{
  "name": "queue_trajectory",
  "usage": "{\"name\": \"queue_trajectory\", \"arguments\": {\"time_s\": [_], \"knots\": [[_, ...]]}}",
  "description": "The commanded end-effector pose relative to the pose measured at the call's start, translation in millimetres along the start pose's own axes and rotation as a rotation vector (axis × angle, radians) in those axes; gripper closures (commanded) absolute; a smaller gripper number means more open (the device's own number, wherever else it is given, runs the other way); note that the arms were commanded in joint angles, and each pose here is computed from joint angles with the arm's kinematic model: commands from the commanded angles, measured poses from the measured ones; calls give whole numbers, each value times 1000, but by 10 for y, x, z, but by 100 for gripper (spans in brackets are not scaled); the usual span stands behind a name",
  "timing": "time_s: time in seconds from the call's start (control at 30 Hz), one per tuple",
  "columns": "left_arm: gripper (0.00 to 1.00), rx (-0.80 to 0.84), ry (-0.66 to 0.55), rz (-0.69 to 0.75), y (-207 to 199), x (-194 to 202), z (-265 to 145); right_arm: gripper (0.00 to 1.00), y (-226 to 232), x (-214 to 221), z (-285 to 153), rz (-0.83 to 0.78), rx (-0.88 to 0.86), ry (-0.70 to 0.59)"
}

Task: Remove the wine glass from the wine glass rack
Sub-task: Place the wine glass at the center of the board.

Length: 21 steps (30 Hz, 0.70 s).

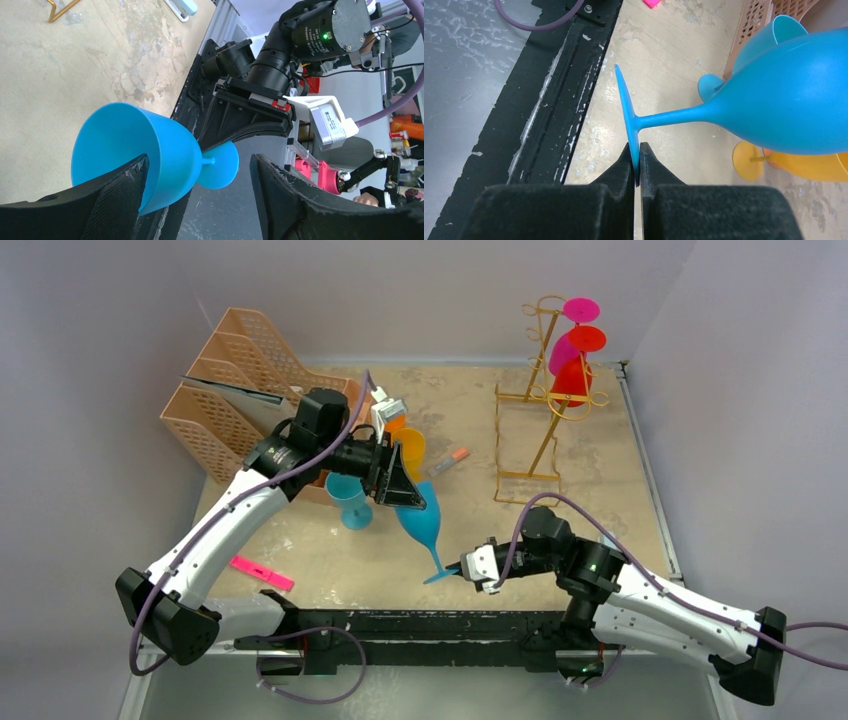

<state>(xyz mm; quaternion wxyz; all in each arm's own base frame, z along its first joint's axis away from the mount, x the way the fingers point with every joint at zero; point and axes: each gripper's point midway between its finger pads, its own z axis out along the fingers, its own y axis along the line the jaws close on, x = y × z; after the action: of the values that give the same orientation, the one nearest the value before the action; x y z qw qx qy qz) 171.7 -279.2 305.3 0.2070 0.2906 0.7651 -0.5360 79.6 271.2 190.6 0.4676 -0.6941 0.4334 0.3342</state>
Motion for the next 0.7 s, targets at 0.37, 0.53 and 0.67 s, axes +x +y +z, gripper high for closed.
{"name": "queue_trajectory", "arguments": {"time_s": [0.37, 0.53, 0.67], "knots": [[58, 214, 116, 133, -452, 258, -231, 100, -83, -115, -108, -54, 29, 11], [63, 272, 127, 149, -556, 315, -277, 100, -115, -69, -103, -56, 55, 22], [69, 348, 124, 169, -688, 333, -326, 100, -148, -59, -104, -60, 78, 20]]}}
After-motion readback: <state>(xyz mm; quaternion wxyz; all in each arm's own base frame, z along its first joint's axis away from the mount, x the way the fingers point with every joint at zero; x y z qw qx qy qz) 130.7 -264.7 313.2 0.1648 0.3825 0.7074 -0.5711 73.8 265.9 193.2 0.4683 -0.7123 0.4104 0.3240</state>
